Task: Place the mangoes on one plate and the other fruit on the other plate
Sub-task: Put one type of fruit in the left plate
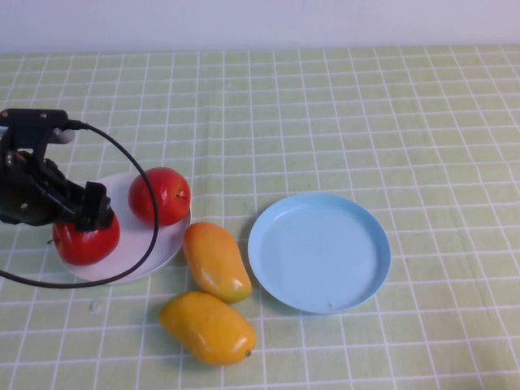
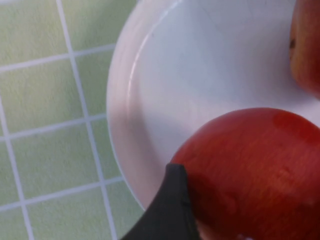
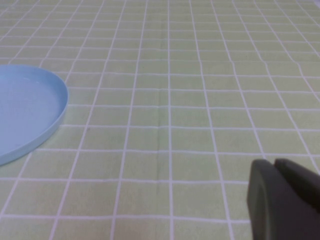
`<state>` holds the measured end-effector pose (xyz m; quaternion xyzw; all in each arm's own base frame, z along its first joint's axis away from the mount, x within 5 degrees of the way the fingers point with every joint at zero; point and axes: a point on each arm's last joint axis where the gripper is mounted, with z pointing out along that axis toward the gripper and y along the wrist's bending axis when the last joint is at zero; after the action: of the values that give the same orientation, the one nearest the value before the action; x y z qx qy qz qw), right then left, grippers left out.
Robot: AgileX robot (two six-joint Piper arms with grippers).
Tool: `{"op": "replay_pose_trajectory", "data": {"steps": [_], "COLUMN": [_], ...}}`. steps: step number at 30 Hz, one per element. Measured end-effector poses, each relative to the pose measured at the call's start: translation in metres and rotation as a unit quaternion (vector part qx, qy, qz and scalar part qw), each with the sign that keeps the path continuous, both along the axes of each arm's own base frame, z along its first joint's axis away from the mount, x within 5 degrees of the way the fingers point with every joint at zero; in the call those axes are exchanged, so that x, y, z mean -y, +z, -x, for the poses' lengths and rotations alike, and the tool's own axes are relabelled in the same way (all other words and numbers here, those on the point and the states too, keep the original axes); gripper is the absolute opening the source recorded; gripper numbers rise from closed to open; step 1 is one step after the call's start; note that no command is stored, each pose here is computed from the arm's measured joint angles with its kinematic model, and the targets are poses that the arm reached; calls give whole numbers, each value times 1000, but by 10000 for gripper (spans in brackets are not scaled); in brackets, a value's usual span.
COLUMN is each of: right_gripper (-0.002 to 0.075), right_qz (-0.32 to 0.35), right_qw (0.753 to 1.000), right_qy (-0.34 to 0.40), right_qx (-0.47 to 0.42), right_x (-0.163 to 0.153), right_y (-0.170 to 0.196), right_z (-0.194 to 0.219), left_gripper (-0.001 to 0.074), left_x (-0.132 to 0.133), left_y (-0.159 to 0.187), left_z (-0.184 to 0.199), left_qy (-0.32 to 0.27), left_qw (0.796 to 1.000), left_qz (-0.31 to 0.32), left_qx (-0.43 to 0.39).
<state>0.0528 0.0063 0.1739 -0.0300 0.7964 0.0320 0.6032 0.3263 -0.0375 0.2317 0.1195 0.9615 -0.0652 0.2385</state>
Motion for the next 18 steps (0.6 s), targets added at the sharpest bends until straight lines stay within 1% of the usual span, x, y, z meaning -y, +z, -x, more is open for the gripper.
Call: {"op": "replay_pose_trajectory", "data": {"steps": [3,9,14,18], "right_gripper": [-15,-15,-15,-15], "right_qz": [0,0,0,0], "right_qw": [1000,1000,1000,1000], "right_qy": [0,0,0,0], "right_qx": [0,0,0,0], "right_x": [0,0,0,0], "right_y": [0,0,0,0], "right_z": [0,0,0,0], "left_gripper": [598,599,599,599], "left_x": [0,-1,-2,0], "left_y": [5,25,26,20], "left_z": [0,4,2,0], "left_qy": [2,9,30,41], "left_qw": [1000,998,997,995], "left_qz": [0,4,15,19], "left_qx": [16,60,72,86]}}
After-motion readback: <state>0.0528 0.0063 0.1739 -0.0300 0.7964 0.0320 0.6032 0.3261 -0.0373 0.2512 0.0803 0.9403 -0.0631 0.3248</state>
